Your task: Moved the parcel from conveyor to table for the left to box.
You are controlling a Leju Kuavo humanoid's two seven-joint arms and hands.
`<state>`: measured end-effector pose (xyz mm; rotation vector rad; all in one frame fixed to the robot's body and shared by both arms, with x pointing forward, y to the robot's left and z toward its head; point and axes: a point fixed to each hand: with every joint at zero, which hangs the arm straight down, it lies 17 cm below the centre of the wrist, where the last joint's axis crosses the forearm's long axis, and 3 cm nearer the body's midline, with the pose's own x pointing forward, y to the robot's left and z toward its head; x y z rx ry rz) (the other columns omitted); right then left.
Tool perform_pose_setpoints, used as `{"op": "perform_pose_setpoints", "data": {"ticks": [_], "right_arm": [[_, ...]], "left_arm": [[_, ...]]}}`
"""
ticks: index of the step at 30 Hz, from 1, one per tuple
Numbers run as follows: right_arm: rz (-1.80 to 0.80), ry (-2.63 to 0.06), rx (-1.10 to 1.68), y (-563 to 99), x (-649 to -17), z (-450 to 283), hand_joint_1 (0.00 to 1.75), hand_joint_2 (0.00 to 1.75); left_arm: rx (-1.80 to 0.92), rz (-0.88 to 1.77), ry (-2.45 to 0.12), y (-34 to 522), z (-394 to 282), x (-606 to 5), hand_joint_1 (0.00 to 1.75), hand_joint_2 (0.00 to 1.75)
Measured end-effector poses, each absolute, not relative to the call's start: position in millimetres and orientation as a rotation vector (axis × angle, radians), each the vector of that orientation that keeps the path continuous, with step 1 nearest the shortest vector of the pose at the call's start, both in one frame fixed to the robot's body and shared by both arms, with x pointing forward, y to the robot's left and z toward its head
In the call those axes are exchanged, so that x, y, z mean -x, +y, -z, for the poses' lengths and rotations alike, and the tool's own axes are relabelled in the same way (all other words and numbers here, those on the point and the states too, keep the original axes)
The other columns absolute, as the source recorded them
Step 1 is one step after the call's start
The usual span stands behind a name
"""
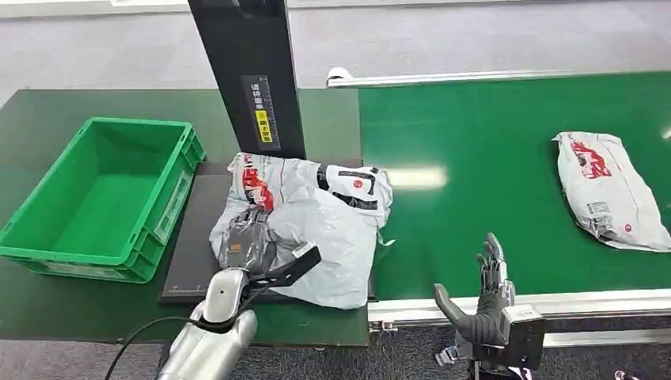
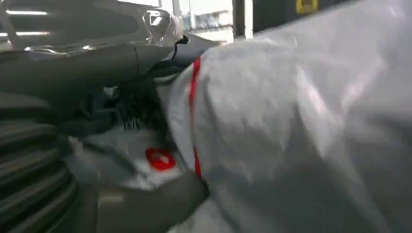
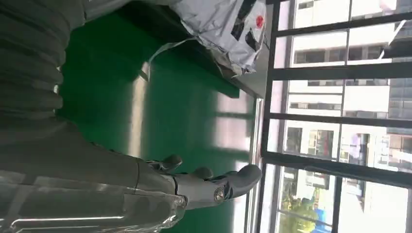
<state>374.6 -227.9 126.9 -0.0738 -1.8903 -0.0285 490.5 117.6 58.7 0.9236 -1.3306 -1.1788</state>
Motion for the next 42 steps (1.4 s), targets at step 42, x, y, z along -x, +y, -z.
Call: {"op": "perform_pose_setpoints", "data": {"ticks": [42], "right_arm": [[0.166, -1.989, -0.031, -227.3, -385.3, -142.4, 0.00, 1.75]], "left_arm": [[-1.660, 0.741, -2.046, 245.8, -290.7, -360.8, 1.75, 1.75]]}}
